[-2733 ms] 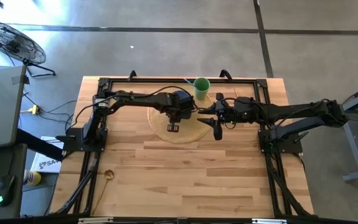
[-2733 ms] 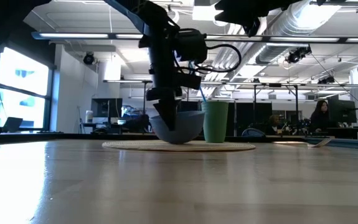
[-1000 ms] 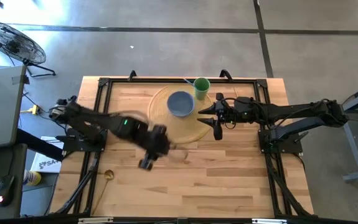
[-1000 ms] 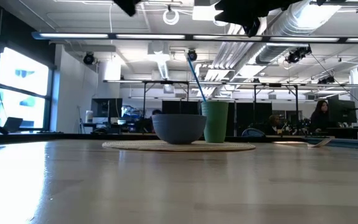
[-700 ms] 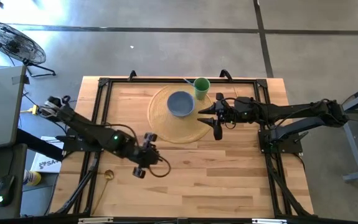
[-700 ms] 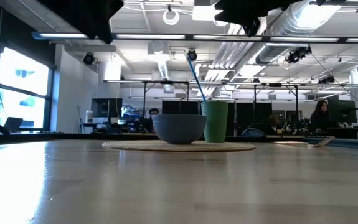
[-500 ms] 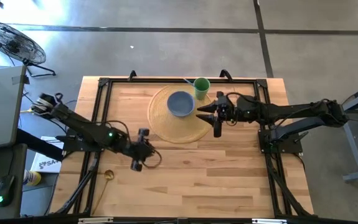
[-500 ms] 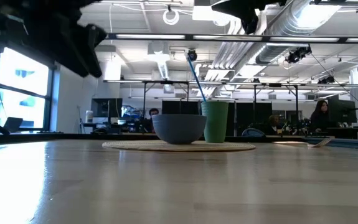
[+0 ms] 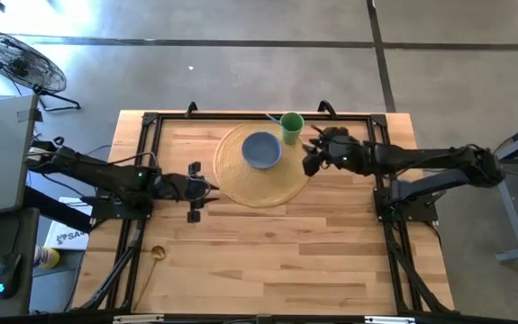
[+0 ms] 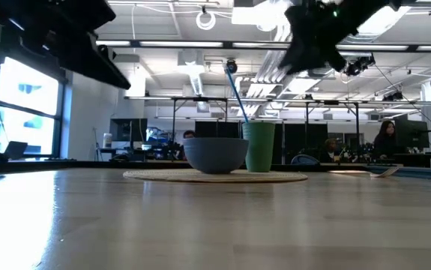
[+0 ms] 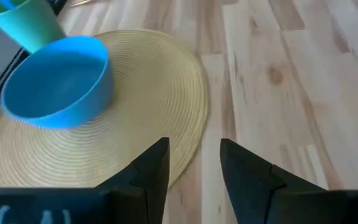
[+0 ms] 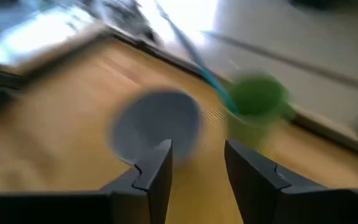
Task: Pick & Place Utensil
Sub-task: Put the gold fork into the blue bowl on the brown mat
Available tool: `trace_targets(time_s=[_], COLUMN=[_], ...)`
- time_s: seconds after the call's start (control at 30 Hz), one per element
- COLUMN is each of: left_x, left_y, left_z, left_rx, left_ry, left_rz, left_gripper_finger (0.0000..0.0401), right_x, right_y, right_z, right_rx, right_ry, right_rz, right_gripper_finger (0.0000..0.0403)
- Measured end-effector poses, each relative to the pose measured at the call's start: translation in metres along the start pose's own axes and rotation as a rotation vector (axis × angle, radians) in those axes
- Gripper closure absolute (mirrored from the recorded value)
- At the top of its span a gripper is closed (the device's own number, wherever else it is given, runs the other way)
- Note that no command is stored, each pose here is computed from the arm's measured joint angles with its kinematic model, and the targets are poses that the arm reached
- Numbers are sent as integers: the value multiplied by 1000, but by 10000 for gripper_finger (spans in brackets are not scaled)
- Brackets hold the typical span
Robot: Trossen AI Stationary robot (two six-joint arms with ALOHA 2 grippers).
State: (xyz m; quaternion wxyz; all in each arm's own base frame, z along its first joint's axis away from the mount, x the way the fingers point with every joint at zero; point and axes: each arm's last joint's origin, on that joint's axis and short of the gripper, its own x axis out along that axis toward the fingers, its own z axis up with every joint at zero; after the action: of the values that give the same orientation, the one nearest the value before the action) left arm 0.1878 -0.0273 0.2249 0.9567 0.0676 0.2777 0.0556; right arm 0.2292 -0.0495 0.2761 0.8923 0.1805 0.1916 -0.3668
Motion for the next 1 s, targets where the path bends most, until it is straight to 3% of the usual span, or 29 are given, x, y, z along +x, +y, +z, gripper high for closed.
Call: trace_targets(time_s=[0.2,0.37,0.6,1.0], left_x=[0,0,0,-1], left_y=[-1,-1,-1,-2], left_z=[3,2,1,2], left_rx=[-18,-33,-31,-35], left_ry=[-24,-13,-5,-15], left_rz=[-29,-33,-45,-88], left_gripper_finger=[263,263,263,263], right_x=[4,10,28,37], right_y=[-41,-65,-105,-144], right_z=[-18,-40,-85,-133], right_rx=[136,213,389,484], right_ry=[214,255,266,233], right_rz=[-313,-503,-608,-615], right_gripper_finger=[263,263,263,263])
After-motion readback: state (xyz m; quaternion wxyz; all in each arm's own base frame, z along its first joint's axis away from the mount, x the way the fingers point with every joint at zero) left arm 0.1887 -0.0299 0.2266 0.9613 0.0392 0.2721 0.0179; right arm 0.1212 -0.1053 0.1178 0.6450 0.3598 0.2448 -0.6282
